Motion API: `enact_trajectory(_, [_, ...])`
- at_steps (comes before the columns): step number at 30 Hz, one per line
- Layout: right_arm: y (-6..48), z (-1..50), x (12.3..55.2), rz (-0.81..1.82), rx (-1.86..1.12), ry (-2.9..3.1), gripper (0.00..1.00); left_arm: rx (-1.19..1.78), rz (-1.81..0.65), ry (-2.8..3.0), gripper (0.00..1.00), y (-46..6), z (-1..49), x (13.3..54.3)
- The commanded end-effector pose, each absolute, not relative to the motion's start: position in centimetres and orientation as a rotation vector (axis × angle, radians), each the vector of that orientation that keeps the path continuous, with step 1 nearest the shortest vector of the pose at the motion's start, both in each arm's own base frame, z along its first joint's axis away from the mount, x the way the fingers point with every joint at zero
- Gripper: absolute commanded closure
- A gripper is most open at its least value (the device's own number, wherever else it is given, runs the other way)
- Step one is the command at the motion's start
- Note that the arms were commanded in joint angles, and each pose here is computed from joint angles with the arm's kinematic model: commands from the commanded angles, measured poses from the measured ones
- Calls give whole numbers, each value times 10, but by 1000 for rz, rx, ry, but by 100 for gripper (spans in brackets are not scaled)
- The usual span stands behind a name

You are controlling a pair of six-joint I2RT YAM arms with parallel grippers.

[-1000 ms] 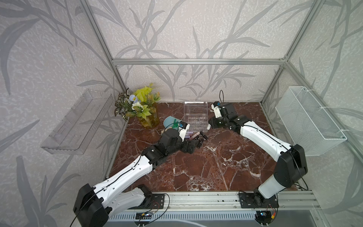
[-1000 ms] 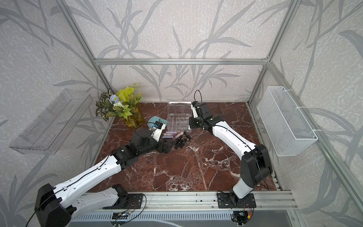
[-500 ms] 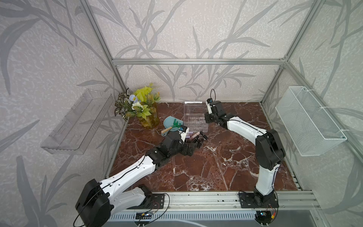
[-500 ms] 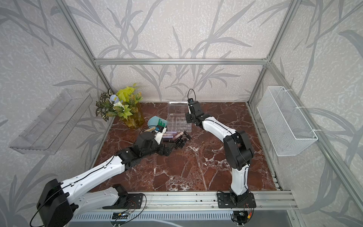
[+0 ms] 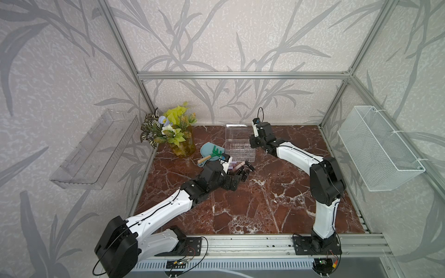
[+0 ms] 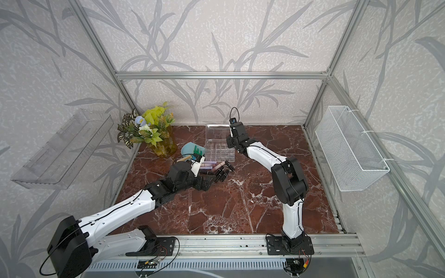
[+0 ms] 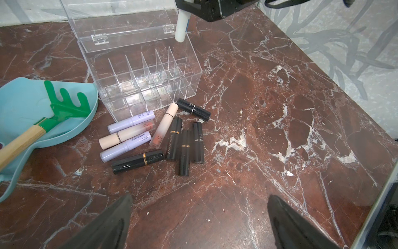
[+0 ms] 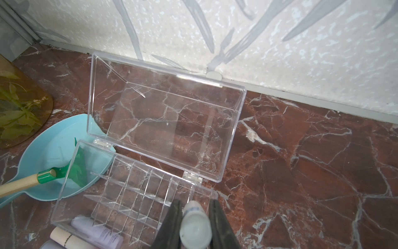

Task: Arrange the lipsticks in the organizer
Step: Place the lipstick in the storage box.

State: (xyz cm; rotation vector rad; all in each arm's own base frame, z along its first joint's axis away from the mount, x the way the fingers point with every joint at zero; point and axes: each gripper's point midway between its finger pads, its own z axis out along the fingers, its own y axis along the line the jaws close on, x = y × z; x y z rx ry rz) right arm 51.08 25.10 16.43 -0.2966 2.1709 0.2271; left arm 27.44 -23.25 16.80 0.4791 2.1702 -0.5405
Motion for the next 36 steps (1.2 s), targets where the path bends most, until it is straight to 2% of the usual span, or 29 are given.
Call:
enact_trajectory(1, [252,154,517,222,-286,2165,82,481,-522,2165,0,-229,164,275])
enact_trajectory(15, [246,138,503,163,-312,2172,82,474,-526,2169,0,-229,158,275])
enact_trajectory(36, [255,131,517,165,-329,2167,82,476,-506,2184,0,-227,153,277])
